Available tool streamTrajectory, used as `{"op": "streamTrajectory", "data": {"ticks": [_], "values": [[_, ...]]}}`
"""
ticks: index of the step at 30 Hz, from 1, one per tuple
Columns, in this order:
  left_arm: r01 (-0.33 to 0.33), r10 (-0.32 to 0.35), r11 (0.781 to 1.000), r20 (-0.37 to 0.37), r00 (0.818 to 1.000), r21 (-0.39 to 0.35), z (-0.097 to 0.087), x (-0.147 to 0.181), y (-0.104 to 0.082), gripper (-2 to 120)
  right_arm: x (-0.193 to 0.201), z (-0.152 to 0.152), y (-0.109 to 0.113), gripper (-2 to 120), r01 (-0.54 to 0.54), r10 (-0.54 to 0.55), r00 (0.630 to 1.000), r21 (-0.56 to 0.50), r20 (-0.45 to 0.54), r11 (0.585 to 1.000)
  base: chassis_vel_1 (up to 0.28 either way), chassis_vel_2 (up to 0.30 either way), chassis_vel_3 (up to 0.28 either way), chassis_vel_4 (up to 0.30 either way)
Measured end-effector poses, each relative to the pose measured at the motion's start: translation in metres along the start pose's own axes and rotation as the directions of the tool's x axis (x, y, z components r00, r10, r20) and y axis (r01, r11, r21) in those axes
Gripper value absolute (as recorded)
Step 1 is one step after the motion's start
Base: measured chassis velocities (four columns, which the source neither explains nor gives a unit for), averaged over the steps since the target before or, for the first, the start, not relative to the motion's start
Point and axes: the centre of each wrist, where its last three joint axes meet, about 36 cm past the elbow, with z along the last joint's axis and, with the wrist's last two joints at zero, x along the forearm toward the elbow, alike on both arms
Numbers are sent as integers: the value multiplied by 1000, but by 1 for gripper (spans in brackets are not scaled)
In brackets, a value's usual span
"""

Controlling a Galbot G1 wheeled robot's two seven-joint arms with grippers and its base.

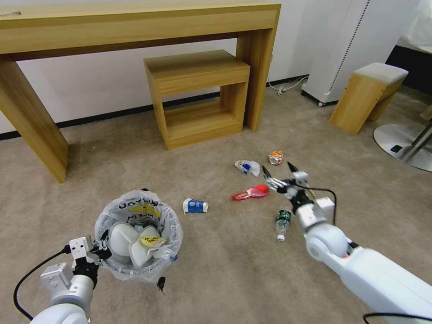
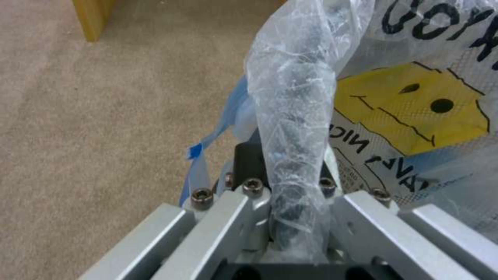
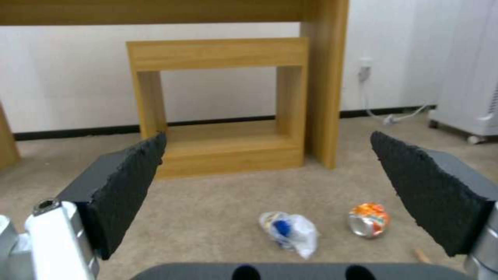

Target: Pick up the trash bin and place the garbage on the floor into it.

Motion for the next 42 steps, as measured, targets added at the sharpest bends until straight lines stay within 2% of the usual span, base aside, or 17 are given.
{"op": "streamTrajectory", "data": {"ticks": [4, 12, 42], "values": [[0, 0, 1000, -4, 1000, 1, 2, -2, 0, 1, 13, 4, -13, 100, -21, 21, 1000, 32, -2, 999, 0, 0, 0, 0], [-6, 6, 1000, -8, 1000, 1, 4, -2, -1, 1, 23, 13, -23, 100, -40, 41, 999, 64, -9, 997, 0, 0, 0, 0], [-16, 16, 1000, 8, 1000, -1, -2, -1, 1, 1, 14, 15, -12, 100, -9, 8, 1000, 51, 14, 999, -24, 23, 22, -24]]}}
